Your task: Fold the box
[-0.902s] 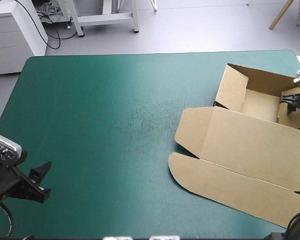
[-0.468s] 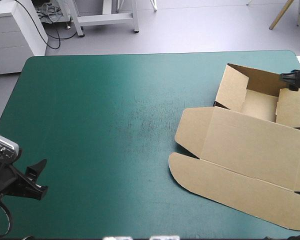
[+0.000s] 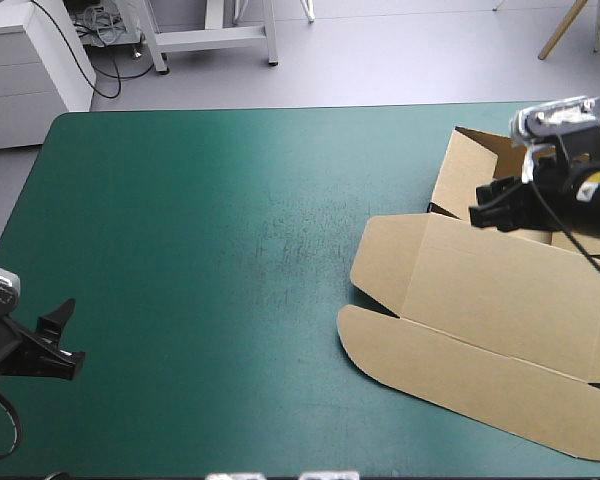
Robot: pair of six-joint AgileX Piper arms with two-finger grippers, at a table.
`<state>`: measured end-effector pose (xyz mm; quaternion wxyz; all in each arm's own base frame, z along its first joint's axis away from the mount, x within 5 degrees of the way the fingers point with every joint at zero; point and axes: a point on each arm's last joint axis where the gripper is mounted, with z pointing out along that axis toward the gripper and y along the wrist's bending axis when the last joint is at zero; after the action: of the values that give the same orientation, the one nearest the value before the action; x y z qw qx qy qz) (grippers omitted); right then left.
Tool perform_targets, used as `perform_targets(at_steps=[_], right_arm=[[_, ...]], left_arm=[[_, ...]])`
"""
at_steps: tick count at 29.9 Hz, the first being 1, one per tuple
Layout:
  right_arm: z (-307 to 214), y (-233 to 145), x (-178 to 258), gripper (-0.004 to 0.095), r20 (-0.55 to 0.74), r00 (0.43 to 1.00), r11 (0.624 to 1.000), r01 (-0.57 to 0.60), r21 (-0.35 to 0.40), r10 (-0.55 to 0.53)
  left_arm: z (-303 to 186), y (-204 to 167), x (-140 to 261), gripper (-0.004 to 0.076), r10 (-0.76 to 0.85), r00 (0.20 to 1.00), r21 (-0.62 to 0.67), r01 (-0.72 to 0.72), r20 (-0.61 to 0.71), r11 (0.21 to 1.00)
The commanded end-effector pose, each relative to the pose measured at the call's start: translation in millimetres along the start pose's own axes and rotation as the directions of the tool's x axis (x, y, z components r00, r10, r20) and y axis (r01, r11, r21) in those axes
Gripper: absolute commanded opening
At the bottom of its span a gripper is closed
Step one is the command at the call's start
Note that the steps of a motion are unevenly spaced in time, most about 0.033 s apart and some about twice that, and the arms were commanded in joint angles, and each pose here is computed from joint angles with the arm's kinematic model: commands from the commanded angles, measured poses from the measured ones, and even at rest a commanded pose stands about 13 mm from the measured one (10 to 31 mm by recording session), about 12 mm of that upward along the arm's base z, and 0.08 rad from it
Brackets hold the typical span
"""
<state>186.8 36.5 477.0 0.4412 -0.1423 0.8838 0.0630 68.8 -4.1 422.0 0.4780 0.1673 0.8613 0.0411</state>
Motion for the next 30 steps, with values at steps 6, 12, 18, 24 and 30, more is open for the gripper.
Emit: perform_targets(at_steps=[6, 12, 18, 24, 30], right_arm=[[-56, 26, 61, 0.0419, 0.252, 0.966, 0.997, 0.074, -0.038, -0.063], [-55, 30, 112, 0.0323, 0.250, 0.965, 0.994, 0.097, -0.048, -0.082], [-60, 40, 153, 0.0150, 0.275, 0.961, 0.988, 0.060, -0.140, -0.019], [-62, 41, 186, -0.0016, 0.303, 0.953, 0.989, 0.049, -0.138, -0.005], [-60, 42, 206, -0.0016, 0.345, 0.936, 0.988, 0.108, -0.107, -0.065]], left_arm=[[-1, 1, -12, 0.0439, -0.001, 0.995, -0.010, 0.002, 0.101, 1.000], [4, -2, 3, 0.0397, 0.005, 0.996, -0.001, -0.005, 0.093, 1.000], [14, -11, 43, 0.0349, -0.015, 0.997, 0.044, 0.012, 0.078, 0.999], [9, -20, 74, 0.0349, -0.084, 0.984, 0.140, 0.062, 0.157, 0.988], [11, -24, 97, 0.0349, -0.103, 0.979, 0.164, 0.074, 0.175, 0.984]])
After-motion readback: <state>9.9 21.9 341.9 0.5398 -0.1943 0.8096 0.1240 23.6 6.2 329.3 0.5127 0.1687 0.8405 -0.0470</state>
